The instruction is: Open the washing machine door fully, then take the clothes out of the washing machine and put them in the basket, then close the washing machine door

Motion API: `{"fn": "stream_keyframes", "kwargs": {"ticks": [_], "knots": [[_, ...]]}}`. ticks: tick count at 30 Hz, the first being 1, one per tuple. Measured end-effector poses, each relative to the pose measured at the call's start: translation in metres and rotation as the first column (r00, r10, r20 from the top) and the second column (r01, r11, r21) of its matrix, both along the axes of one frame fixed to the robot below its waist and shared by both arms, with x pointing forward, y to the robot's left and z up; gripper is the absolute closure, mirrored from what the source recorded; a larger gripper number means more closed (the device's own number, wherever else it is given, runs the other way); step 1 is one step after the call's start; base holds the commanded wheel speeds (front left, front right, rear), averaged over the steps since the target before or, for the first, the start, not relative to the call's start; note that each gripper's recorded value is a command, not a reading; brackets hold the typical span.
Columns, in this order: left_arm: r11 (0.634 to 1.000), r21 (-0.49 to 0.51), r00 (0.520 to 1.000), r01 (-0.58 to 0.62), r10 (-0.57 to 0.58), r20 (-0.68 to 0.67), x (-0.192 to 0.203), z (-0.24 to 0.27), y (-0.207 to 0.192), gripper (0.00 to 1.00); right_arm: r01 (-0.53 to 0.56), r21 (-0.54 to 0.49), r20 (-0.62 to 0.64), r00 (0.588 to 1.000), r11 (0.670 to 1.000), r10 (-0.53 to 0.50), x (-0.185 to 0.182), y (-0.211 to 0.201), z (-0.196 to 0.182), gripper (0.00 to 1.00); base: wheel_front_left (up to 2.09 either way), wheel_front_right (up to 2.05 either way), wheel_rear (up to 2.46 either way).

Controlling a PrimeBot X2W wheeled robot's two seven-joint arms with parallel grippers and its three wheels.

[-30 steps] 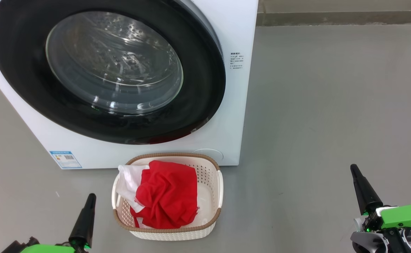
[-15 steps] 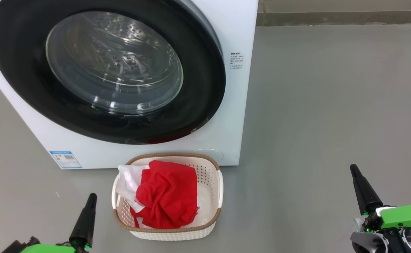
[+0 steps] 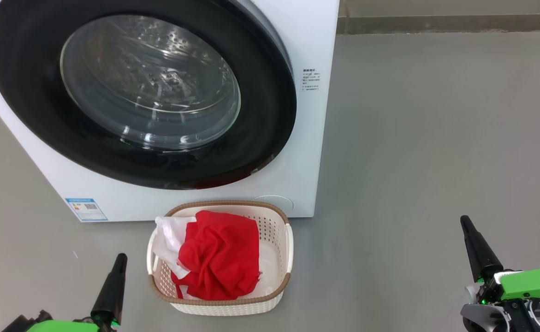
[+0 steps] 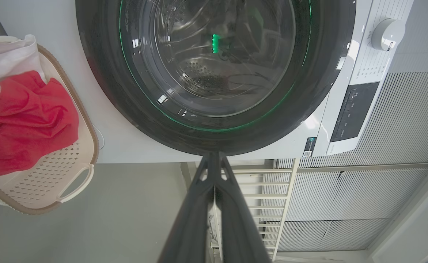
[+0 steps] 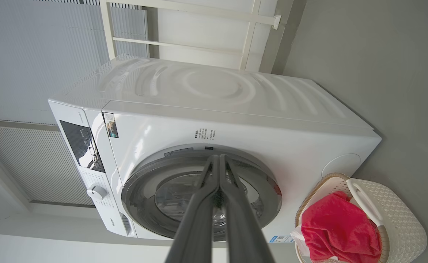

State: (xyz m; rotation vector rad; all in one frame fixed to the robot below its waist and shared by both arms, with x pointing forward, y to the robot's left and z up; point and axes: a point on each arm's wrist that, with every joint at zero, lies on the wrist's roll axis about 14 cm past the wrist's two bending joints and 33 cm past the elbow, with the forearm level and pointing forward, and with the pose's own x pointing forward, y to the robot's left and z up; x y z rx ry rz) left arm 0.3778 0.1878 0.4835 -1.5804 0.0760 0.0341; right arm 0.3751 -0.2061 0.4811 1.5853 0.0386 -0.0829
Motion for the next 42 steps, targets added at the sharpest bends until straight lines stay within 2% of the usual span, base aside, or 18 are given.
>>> {"fn": "stream_keyframes", "kwargs": {"ticks": [42], "knots": [[1.000, -0.003, 1.000, -0.002, 0.002, 0.000, 0.0000, 0.0000, -0.0001, 1.00, -0.001, 0.002, 0.000, 1.000, 1.000, 0.001, 0.0000, 0.0003, -0.0001, 1.00, 0.00, 0.00, 0.00]]}}
